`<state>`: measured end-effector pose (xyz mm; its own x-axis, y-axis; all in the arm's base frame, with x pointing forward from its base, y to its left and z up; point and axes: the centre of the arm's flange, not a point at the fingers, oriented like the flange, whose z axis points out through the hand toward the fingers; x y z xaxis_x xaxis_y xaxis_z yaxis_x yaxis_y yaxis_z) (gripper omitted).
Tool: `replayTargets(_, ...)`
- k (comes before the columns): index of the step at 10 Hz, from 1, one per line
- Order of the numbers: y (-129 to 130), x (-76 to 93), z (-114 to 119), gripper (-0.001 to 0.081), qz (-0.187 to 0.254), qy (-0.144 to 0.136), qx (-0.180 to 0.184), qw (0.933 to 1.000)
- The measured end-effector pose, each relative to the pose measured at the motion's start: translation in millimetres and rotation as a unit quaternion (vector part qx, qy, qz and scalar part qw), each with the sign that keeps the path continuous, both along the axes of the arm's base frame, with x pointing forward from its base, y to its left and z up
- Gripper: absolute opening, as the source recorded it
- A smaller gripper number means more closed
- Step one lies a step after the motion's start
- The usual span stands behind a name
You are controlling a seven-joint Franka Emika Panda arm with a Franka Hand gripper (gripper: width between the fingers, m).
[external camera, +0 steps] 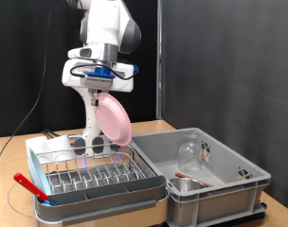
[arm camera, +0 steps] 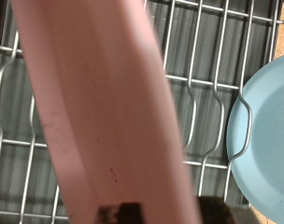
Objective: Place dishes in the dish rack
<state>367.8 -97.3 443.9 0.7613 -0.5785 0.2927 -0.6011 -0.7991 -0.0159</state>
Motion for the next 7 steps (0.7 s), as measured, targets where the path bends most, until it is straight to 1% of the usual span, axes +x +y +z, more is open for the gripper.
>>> replayTargets(1, 2.1, -0.8, -2.4, 0.0041, 0.021, 0.011, -0.006, 0.9997)
replayTargets(2, 2.7, -1.3, -4.0, 0.0041, 0.025, 0.016, -0.018, 0.9994)
replayTargets(3, 1.9, -1.3, -6.8, 0.0041, 0.006, 0.022, -0.040, 0.9989)
replayTargets(4, -3.1, -0.5, -9.9, 0.0041, -0.026, 0.024, -0.064, 0.9973)
replayTargets(5, -12.9, 0.6, -11.6, 0.0041, -0.063, 0.019, -0.086, 0.9941)
replayTargets(6, -20.5, 5.6, -14.5, 0.0041, -0.091, 0.015, -0.099, 0.9908)
replayTargets(7, -18.9, 5.2, -15.5, 0.0041, -0.078, 0.021, -0.100, 0.9918)
